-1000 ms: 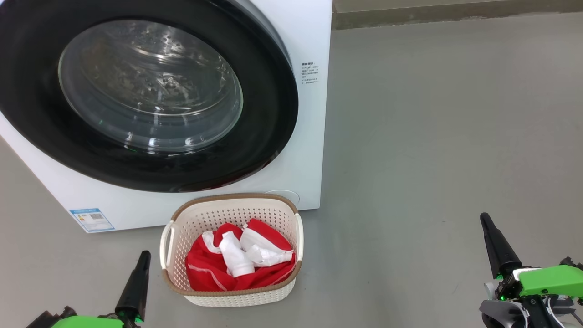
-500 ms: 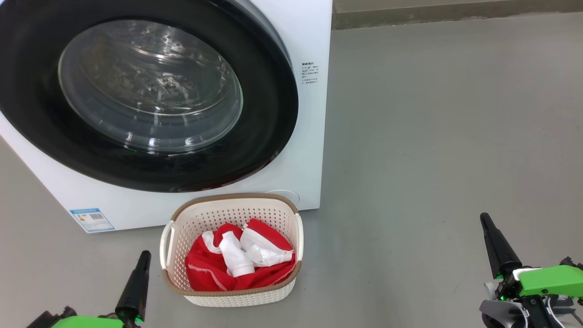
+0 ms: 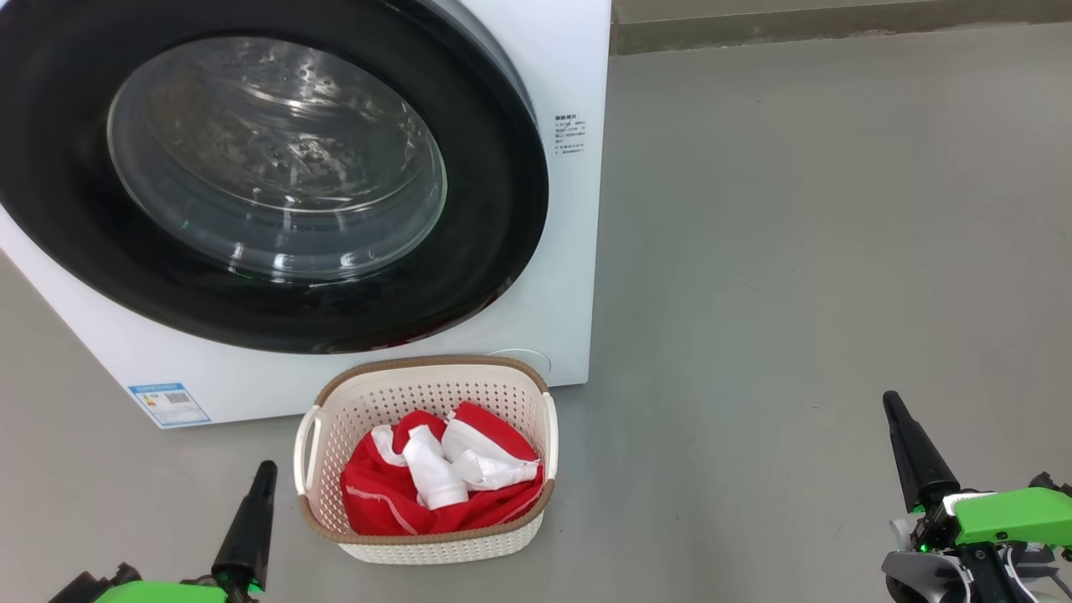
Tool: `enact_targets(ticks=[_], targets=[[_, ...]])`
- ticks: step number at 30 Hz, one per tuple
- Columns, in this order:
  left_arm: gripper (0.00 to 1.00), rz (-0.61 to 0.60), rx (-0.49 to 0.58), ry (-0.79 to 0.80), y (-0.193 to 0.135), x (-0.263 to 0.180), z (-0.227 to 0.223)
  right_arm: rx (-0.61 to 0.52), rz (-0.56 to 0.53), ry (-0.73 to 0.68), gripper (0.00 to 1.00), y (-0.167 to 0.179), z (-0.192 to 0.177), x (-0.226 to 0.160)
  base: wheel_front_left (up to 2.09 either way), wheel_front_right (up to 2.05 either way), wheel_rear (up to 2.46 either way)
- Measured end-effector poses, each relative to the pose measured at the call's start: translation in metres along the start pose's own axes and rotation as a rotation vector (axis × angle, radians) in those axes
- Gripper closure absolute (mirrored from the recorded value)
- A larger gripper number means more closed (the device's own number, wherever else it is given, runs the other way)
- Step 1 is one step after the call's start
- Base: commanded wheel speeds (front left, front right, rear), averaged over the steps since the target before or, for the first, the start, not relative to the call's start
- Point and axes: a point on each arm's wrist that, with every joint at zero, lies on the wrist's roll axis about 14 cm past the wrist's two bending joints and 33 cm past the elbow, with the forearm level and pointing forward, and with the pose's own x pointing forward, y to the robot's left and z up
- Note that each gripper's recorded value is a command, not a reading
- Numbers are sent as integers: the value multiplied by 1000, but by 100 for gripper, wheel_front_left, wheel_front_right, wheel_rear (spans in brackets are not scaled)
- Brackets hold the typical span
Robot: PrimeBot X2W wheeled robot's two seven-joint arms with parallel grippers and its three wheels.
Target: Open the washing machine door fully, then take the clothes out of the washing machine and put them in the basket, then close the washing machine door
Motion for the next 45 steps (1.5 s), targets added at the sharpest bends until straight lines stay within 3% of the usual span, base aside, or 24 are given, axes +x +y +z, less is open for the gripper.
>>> enact_targets(ticks=[45], targets=[[100, 0, -3, -2, 0, 0, 0, 0, 0, 0, 100, 0, 0, 0, 0, 0, 0]])
